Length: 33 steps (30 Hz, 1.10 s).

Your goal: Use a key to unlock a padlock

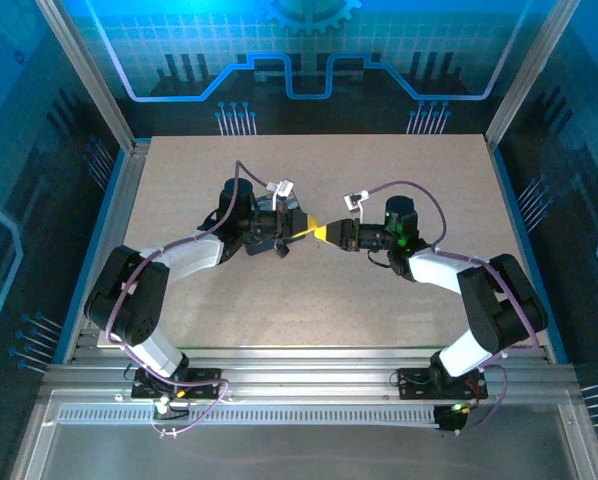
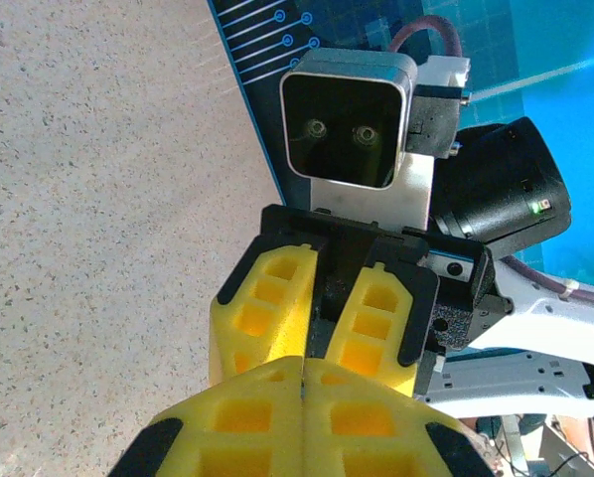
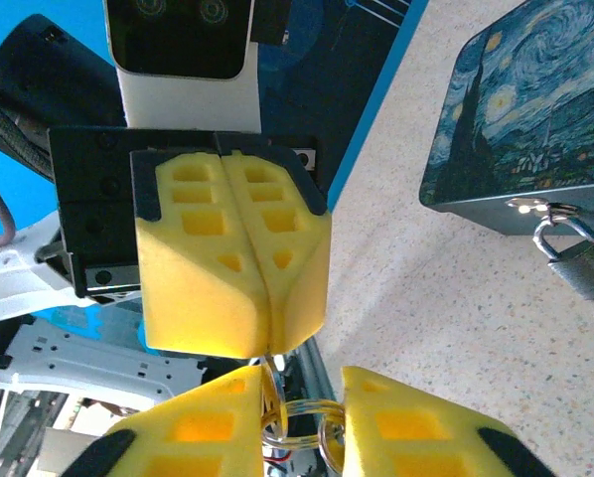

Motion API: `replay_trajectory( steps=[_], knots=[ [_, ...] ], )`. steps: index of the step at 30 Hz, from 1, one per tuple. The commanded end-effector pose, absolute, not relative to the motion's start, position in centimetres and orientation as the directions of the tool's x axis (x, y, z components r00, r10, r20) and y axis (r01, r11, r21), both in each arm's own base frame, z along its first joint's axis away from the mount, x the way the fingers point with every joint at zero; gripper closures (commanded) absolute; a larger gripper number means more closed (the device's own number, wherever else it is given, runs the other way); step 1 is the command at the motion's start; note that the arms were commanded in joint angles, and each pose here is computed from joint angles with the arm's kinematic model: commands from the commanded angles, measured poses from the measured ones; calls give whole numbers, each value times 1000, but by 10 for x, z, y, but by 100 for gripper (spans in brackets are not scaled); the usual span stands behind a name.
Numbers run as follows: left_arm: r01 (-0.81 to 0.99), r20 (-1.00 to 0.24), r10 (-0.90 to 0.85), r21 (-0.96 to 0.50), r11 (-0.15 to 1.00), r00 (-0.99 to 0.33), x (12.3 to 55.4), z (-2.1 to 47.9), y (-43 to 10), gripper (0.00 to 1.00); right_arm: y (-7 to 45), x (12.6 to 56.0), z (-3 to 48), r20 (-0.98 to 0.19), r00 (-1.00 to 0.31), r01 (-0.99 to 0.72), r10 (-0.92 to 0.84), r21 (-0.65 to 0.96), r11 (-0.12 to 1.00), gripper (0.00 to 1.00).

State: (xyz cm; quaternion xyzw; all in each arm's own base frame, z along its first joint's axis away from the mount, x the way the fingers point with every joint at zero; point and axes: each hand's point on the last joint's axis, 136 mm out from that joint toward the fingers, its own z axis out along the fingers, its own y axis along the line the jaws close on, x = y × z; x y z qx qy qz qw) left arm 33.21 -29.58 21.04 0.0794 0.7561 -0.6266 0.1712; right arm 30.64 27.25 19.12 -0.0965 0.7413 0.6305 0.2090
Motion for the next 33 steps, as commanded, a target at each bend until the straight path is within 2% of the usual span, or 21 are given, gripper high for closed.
replay_trajectory(
  steps=[1, 8, 17, 21, 25, 27, 29, 33],
  knots=[
    [398, -406, -40, -908, 129, -913, 318, 225, -301, 100, 277, 306, 196, -465, -879, -444, 107, 879, 174, 88],
    [416, -417, -7, -906, 75, -909, 308, 229, -305, 100, 278, 307, 198, -470, -876, -451, 105, 877, 167, 100],
    [415, -415, 12, -908, 49, -910, 305, 230, -306, 100, 276, 302, 191, -476, -874, -454, 100, 872, 183, 100],
    [418, -418, 2, -907, 55, -908, 308, 232, -303, 92, 273, 300, 186, -477, -874, -453, 94, 869, 200, 100],
    [407, -410, -28, -909, 88, -911, 315, 231, -294, 69, 270, 299, 182, -478, -874, -452, 89, 866, 216, 100],
    [402, -409, -38, -908, 116, -912, 318, 228, -289, 67, 268, 298, 179, -477, -875, -450, 82, 864, 225, 100],
    [400, -411, -40, -903, 154, -911, 319, 226, -284, 61, 268, 297, 177, -476, -876, -449, 75, 863, 232, 100],
    [393, -419, -44, -878, 272, -907, 324, 216, -274, 55, 267, 295, 173, -473, -879, -446, 63, 861, 244, 100]
  ],
)
